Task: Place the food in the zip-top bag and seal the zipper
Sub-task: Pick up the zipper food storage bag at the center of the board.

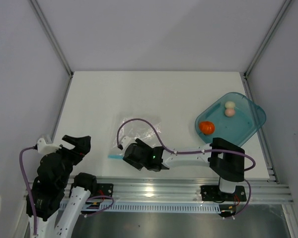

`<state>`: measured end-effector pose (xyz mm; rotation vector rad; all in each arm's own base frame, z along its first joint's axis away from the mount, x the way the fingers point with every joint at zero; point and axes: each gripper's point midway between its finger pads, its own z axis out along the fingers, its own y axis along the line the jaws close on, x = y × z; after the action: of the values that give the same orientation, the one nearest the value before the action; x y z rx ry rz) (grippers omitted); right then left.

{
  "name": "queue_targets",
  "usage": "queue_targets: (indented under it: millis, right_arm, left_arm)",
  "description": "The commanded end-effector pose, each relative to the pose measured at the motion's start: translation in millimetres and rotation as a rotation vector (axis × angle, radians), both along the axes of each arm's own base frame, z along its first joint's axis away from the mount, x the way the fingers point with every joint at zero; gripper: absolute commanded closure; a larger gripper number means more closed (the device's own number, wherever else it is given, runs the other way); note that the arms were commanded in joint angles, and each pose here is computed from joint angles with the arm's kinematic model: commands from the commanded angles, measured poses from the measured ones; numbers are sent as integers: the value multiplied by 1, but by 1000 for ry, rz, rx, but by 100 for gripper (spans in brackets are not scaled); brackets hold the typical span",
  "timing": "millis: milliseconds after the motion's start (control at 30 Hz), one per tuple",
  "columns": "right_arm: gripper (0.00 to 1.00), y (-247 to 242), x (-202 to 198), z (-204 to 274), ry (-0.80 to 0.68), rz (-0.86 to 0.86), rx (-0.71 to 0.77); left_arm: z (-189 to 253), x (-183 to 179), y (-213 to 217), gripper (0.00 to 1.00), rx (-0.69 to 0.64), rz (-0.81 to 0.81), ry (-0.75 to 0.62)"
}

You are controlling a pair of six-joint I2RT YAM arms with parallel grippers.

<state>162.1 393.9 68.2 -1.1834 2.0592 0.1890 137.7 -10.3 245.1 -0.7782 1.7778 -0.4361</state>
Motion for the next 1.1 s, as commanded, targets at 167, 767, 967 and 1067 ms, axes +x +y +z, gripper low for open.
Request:
queue_targets:
  millis: [167, 767, 967, 1067]
  right_arm:
    - [32, 32, 5, -4, -67, 68, 11]
    - [77, 24, 44, -25, -159, -46, -43]
    - [100, 21, 59, -18, -133, -108, 18]
    - [100, 18, 69, -1, -130, -150, 64]
  left_arm:
    - [35, -16, 10, 1, 1, 22, -187]
    - [18, -8, 1, 1, 21, -25, -151]
    - [9, 2, -7, 1, 33, -67, -114]
    - [9, 8, -20, 2, 57, -152, -123]
